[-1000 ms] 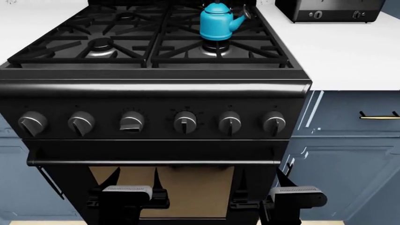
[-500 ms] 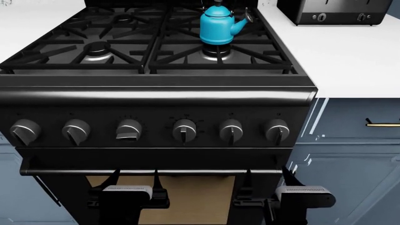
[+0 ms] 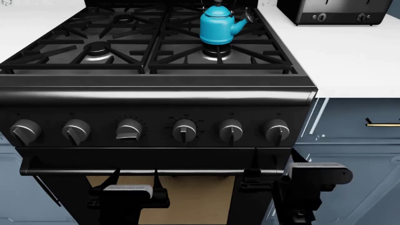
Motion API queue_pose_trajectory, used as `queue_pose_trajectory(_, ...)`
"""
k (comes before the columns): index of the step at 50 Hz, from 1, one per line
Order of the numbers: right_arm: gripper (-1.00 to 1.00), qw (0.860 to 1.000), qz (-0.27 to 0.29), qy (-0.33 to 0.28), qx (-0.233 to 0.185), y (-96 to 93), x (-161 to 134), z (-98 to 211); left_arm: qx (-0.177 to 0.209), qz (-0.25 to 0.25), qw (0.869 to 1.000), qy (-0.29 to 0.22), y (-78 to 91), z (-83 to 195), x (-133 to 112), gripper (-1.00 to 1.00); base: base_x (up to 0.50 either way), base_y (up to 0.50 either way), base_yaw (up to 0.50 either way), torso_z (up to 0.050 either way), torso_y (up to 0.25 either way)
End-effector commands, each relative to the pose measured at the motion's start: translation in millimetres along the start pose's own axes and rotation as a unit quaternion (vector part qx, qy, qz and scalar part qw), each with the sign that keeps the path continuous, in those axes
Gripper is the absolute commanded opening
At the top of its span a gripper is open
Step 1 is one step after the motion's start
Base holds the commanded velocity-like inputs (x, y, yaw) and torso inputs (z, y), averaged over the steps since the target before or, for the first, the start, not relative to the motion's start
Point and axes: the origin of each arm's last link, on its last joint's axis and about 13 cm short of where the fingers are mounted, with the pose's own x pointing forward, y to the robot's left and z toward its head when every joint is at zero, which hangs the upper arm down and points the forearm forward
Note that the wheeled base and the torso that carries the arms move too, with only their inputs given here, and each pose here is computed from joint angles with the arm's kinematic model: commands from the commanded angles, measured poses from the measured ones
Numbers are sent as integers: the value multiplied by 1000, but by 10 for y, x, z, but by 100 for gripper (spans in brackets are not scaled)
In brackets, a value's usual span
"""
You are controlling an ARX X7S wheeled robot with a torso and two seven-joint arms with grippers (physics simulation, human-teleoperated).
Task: Turn on the front right burner of the stove.
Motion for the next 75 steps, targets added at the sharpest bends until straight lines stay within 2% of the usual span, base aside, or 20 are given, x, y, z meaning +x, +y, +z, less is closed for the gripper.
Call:
queue_pose_trajectory(1,100,1000,-12,14,-10,-102,75,138,1,1,1000,1,-2,-7,4,100,0,0,0,0,0)
queue_pose_trajectory(21,100,1000,-13,11,-23,-145,168,271,3,3,1000,0,-3,-7,5,100,0,0,0,0,0)
queue_pose_trajectory(33,100,999,-10,31,-24,-138,314,183,4,3,1000,1,-4,-10,8,100,0,0,0,0,0)
queue_pose_trajectory(40,100,999,-18,35,-18,-168,297,116,4,3,1000,0,-7,-5,9,100,0,0,0,0,0)
queue_pose_trajectory(75,100,999,-9,33,-18,-138,404,127,5,5,1000,1,-7,-12,9,100,0,0,0,0,0)
